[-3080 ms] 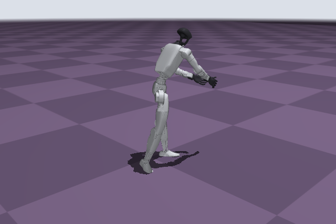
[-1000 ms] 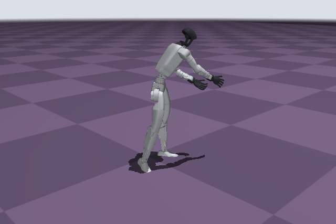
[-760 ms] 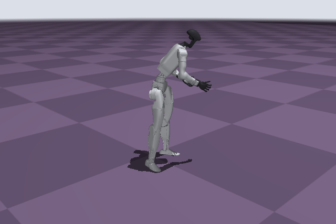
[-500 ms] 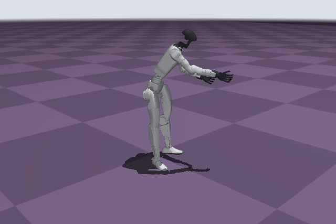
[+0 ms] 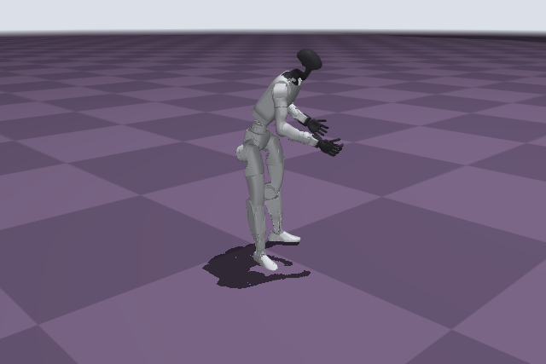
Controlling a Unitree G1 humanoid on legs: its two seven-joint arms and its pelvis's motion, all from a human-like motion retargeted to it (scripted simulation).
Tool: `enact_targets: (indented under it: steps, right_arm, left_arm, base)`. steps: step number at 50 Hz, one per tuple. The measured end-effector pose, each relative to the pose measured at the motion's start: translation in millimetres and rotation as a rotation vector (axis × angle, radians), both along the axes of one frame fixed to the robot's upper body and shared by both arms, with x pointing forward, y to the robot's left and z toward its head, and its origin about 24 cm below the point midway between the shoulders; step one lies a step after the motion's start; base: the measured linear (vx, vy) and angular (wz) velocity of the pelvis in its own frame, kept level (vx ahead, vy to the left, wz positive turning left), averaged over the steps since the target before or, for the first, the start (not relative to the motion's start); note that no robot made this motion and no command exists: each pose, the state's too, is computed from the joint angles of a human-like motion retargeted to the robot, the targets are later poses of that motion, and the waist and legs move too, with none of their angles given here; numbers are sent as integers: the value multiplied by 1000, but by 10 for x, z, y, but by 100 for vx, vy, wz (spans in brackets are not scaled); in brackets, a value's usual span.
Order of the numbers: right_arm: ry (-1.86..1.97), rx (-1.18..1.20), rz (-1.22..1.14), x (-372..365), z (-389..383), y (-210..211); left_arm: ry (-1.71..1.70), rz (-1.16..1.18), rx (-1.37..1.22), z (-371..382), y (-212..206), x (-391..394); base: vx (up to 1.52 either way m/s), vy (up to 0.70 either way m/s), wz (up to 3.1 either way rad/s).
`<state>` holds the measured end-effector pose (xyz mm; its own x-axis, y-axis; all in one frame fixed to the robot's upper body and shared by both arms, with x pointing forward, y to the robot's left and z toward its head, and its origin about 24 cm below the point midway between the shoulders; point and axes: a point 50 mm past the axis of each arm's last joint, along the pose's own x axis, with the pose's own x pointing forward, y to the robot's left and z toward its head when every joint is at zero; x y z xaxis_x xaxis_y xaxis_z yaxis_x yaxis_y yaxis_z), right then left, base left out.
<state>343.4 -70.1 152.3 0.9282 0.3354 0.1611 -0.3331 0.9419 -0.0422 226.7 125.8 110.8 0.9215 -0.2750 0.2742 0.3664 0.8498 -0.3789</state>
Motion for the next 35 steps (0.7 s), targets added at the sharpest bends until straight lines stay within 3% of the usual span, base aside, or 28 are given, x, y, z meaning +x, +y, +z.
enact_targets:
  steps: [5,10,14,19,24,27,32,35]
  right_arm:
    - [-327,-94,-66,239,1110,-36]
    - [-431,-53,-441,524,2035,-432]
    - [-423,-105,-696,608,2277,-726]
    - [-367,-319,-642,734,1488,-434]
    - [14,-143,-322,426,-34,10]
    - [108,-28,-325,110,-519,87]
    - [-337,-95,-562,-187,-246,-33]
    - [-270,148,-369,-120,153,-98]
  left_arm:
    - [-323,-121,48,779,-537,379]
    - [-390,-95,157,1412,-1295,952]
    - [-328,-17,244,1512,-1533,1227]
    - [-121,-15,186,808,-1126,1293]
    - [170,108,166,-326,-331,833]
    - [253,175,182,-678,42,416]
    - [150,192,161,-530,206,-28]
    - [-10,100,127,-184,-44,-7]
  base:
    - [-4,-7,-31]
    - [-11,-2,5]
    - [-11,-2,1]
    - [1,-2,-10]
    - [11,-3,-24]
    - [11,-2,-24]
    - [4,-2,-12]
    - [0,0,0]
